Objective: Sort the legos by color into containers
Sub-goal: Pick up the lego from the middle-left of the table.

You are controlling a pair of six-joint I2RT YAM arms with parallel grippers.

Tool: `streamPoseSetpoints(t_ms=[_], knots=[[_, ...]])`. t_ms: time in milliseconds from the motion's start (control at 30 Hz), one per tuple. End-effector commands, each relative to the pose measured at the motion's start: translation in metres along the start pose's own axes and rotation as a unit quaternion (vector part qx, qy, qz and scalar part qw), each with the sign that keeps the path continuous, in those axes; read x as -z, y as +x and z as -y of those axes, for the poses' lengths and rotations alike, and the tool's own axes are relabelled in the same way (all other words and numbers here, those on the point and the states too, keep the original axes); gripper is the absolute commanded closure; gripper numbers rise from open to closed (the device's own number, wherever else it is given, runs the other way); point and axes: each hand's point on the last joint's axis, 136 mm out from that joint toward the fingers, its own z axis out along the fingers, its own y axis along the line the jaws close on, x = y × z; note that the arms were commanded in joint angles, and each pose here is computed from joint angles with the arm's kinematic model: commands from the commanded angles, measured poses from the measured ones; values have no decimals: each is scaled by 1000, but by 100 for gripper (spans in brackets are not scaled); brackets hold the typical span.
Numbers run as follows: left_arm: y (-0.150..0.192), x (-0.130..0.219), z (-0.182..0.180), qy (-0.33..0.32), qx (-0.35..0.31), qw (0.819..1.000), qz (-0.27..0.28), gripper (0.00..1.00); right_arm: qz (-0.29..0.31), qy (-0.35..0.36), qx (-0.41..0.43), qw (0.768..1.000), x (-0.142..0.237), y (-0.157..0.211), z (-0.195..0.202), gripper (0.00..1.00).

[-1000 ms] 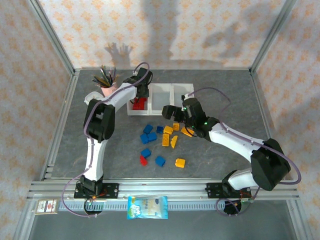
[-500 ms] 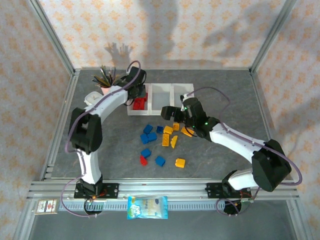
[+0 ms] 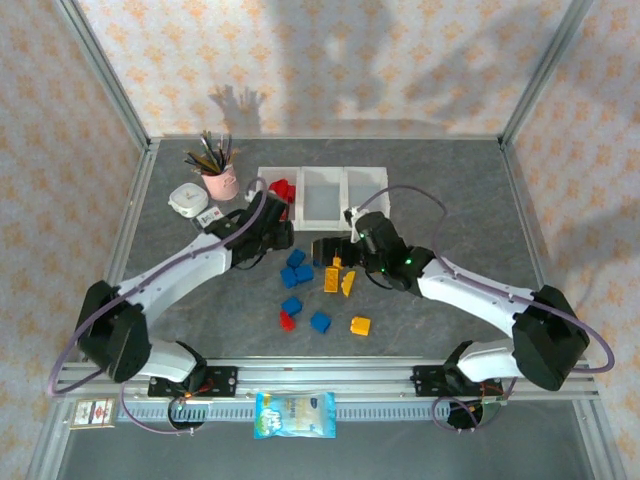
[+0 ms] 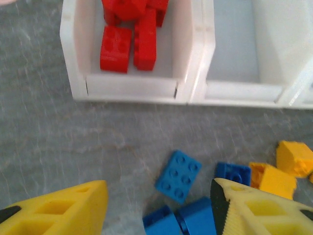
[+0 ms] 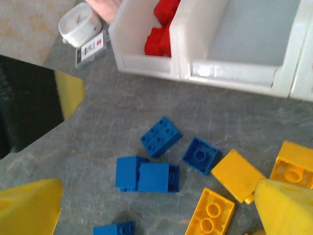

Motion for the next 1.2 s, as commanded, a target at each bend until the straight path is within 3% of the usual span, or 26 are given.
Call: streamPoseSetpoints(t_ms=[0,133,300,600,767,967,1167], knots=[[29,13,-6,-8,44,999,-8,35,-25,-19,14,999,4,21,-8,0],[73,22,-2,11,72,997,-38,34,-52,-55,20,997,4,47,-17,0],[125,28,-7,2,95,993,-71,32,-61,-47,8,997,3,65,-5,0],[181,21,8,26,115,986,-115,32,-51,-25,3,998,9,70,8,0],[192,11,11,14,110,986,-121,34,-44,-25,7,999,8,68,8,0],[198,-1,-3,-33,103,987,-116,43,-39,-30,8,999,7,64,5,0],[200,-5,-1,-34,104,987,-115,51,-34,-34,12,999,6,61,2,0]])
